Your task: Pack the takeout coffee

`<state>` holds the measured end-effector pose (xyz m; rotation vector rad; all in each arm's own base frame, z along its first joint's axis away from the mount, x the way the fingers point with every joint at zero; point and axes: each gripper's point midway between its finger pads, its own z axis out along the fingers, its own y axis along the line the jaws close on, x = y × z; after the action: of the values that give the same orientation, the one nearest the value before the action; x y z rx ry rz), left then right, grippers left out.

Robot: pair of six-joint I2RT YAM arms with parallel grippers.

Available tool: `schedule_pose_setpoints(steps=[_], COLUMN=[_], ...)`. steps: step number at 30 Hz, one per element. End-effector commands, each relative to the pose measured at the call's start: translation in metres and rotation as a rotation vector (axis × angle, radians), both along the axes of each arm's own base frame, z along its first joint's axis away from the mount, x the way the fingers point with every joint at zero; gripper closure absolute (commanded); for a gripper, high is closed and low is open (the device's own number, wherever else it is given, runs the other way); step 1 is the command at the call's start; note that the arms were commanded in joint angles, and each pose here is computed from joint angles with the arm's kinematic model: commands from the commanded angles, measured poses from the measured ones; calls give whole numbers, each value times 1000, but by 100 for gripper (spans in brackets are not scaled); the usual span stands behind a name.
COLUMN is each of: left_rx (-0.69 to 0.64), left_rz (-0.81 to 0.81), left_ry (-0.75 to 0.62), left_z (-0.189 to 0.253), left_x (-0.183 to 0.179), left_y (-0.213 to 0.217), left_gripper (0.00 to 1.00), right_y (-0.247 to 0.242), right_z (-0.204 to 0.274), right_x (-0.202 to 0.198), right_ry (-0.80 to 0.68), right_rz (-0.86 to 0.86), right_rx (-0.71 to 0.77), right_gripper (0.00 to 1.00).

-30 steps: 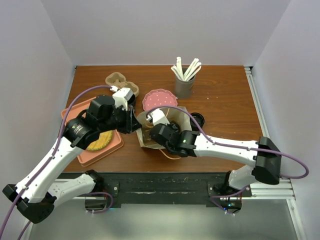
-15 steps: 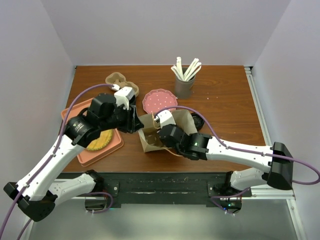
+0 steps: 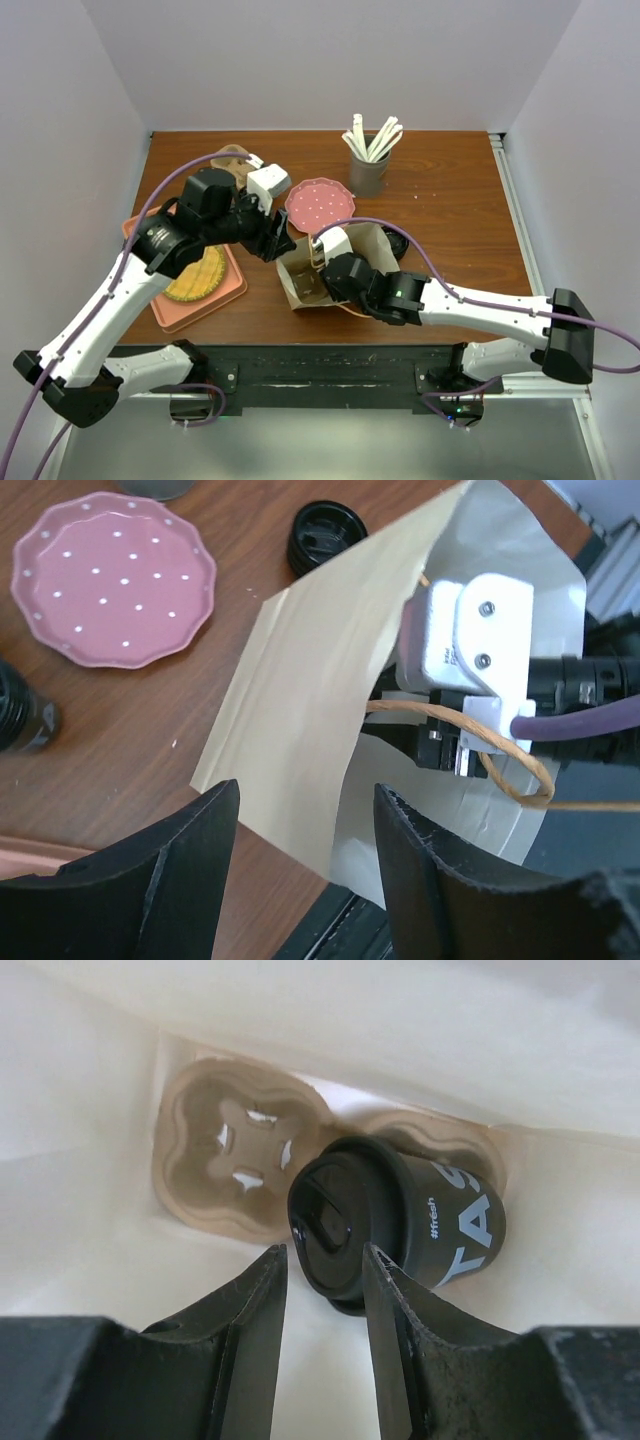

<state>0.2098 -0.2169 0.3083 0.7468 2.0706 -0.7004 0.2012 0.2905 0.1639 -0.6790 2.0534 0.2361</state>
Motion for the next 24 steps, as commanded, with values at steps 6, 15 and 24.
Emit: schedule_pose_setpoints(steps=[6,15,24], left_rx=[-40,74,186], left_rz=[-246,-49,4], left_ry=[-30,-203,-400], left_z=[3,15,27], left_x=[-5,33,33], left_y=[-34,-6,4], left_gripper=[43,100,100], right_y=[6,1,11], right_z=[21,40,48], right_x=[3,-2,-10], right_ry=[-41,-37,-28], right_rz=[2,4,64], right_rx=[104,147,218], right_gripper=[59,33,24])
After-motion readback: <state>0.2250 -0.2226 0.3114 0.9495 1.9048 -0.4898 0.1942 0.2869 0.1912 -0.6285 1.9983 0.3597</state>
